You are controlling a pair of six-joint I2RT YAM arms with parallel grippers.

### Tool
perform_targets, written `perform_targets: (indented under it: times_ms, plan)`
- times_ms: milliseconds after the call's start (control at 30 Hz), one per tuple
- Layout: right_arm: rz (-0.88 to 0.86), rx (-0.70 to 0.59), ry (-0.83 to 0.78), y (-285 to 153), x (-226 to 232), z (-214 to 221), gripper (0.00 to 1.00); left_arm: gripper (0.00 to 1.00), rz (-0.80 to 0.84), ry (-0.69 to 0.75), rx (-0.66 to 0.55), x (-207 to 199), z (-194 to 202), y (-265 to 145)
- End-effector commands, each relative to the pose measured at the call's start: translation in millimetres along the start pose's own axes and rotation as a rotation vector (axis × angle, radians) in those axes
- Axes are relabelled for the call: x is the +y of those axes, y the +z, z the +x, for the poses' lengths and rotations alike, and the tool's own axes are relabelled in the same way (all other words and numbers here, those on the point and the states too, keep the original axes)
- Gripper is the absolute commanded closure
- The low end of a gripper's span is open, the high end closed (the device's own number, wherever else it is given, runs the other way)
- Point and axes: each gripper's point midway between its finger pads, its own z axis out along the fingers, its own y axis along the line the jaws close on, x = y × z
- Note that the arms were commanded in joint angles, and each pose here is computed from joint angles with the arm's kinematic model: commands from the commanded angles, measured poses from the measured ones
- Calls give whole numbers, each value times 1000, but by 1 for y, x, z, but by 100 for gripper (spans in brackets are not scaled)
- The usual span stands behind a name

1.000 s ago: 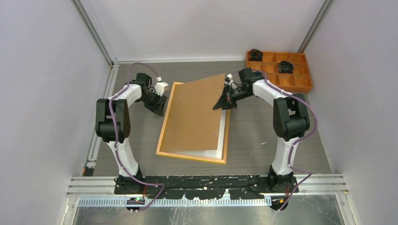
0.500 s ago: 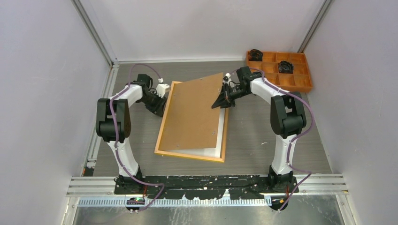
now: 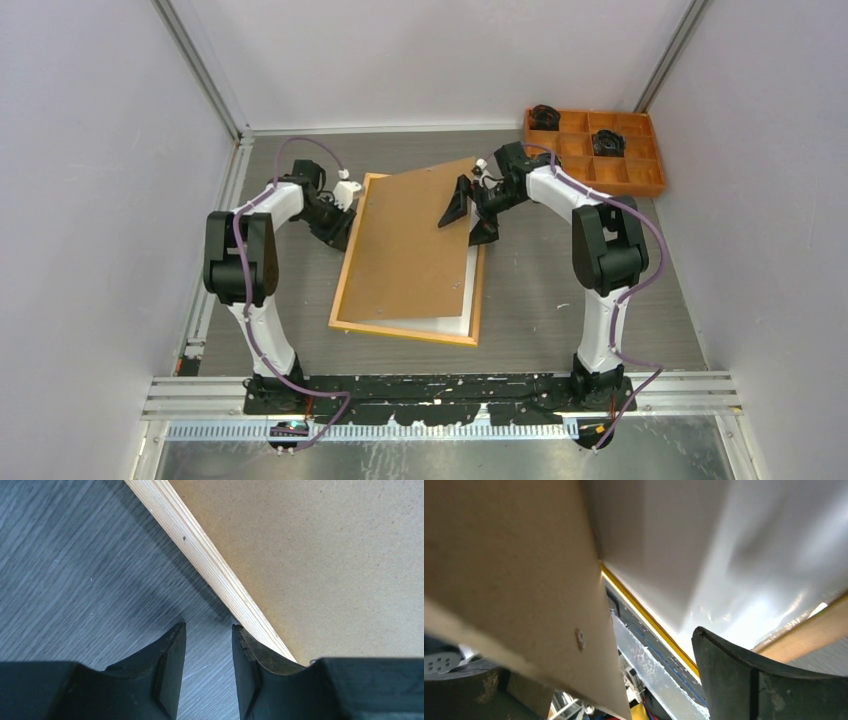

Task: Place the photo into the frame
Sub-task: Place the photo frame item in the photo frame.

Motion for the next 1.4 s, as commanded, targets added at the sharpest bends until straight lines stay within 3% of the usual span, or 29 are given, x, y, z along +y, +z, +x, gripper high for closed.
perform_targets:
  times_ms: [0, 267, 567, 700, 733, 800, 867, 1000, 1100, 1300, 1367]
  plan:
    - [143, -57, -65, -12, 2, -2, 0, 59, 62, -11, 29, -22, 12, -2]
    - [462, -160, -33, -34, -29, 1, 0, 58, 36, -7, 21, -22, 9, -14]
    - [496, -299, -83, -56, -11, -7, 0, 56, 8, -3, 31, -21, 11, -22]
    - [693, -542, -203, -112, 8, -24, 0, 49, 7, -30, 27, -19, 8, -30]
    - [739, -677, -239, -140, 21, -31, 0, 47, 10, -45, 24, -18, 8, -33]
    - [705, -883, -233, -170, 38, -39, 0, 45, 16, -67, 8, -15, 5, -39]
    - [623, -965, -206, -179, 43, -36, 0, 44, 18, -84, -3, -14, 5, -40]
    - [411, -961, -172, -168, 46, -34, 0, 46, 59, -153, -15, -24, 7, -32]
    - [314, -882, -163, -146, 51, -27, 0, 50, 114, -217, 3, -36, 13, -22]
    - [183, -776, -160, -92, 57, 5, 1, 66, 184, -259, 32, -53, 19, -12]
    - [141, -739, -178, -67, 66, 16, 6, 72, 211, -269, 34, -59, 16, -11]
